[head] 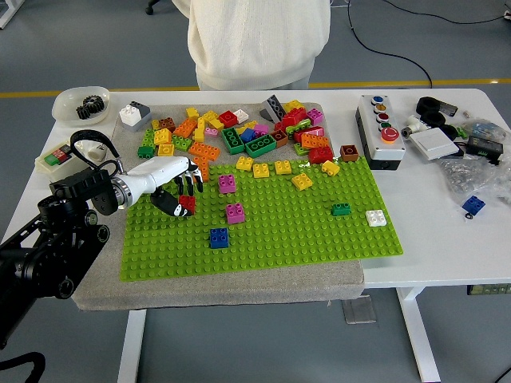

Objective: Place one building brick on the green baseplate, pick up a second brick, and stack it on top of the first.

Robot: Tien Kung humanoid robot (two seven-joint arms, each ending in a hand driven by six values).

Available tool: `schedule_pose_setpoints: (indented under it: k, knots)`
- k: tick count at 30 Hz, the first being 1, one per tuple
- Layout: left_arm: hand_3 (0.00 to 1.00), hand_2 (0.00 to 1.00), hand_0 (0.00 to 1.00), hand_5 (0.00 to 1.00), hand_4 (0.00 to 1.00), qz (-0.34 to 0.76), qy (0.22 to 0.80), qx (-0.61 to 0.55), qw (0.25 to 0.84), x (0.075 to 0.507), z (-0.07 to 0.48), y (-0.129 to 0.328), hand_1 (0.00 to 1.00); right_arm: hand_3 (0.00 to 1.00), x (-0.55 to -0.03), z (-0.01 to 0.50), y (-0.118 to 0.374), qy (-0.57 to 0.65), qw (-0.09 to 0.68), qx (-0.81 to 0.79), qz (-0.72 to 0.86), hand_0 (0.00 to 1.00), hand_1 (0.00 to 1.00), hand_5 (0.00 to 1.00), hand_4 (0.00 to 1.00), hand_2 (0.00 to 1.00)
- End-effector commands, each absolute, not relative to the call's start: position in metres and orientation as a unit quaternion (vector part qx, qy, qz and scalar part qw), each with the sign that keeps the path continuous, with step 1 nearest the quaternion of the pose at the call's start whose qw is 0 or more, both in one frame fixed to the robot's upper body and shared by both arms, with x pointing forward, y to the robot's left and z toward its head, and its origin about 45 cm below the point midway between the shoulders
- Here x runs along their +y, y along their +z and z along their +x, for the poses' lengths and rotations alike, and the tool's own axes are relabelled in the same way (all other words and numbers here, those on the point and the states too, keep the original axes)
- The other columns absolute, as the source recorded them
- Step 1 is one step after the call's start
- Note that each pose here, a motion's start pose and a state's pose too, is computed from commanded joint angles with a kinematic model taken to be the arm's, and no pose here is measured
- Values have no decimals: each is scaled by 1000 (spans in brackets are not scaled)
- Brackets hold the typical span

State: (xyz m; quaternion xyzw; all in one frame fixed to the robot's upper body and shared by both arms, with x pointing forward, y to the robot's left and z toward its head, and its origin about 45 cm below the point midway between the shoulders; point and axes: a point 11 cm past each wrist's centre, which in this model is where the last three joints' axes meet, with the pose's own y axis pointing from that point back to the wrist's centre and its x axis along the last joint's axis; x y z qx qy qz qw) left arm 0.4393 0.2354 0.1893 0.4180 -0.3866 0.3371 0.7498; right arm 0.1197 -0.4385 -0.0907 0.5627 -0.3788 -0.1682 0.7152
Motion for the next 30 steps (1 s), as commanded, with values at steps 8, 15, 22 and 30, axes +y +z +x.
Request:
schedule_pose_setpoints:
  k: [8, 15, 22, 30]
  knots:
    - [529, 477, 536, 2, 944, 410, 333, -385, 757, 234, 438, 204, 444, 603, -438, 120, -91, -168, 715, -378, 563, 742, 644, 403, 830, 715]
    - [522, 493, 540, 2, 985, 403, 339, -393, 754, 232, 440, 213, 459, 603, -438, 120, -91, -168, 715, -379, 563, 741, 644, 403, 829, 715]
    - [534, 513, 569, 2, 995, 407, 332, -390, 756, 231, 440, 207, 492, 604, -438, 120, -91, -169, 714, -380, 563, 741, 644, 403, 829, 716]
    - [540, 525, 574, 2, 998, 413, 329, -383, 758, 232, 440, 202, 505, 603, -438, 120, -91, -169, 715, -379, 563, 741, 643, 402, 829, 716]
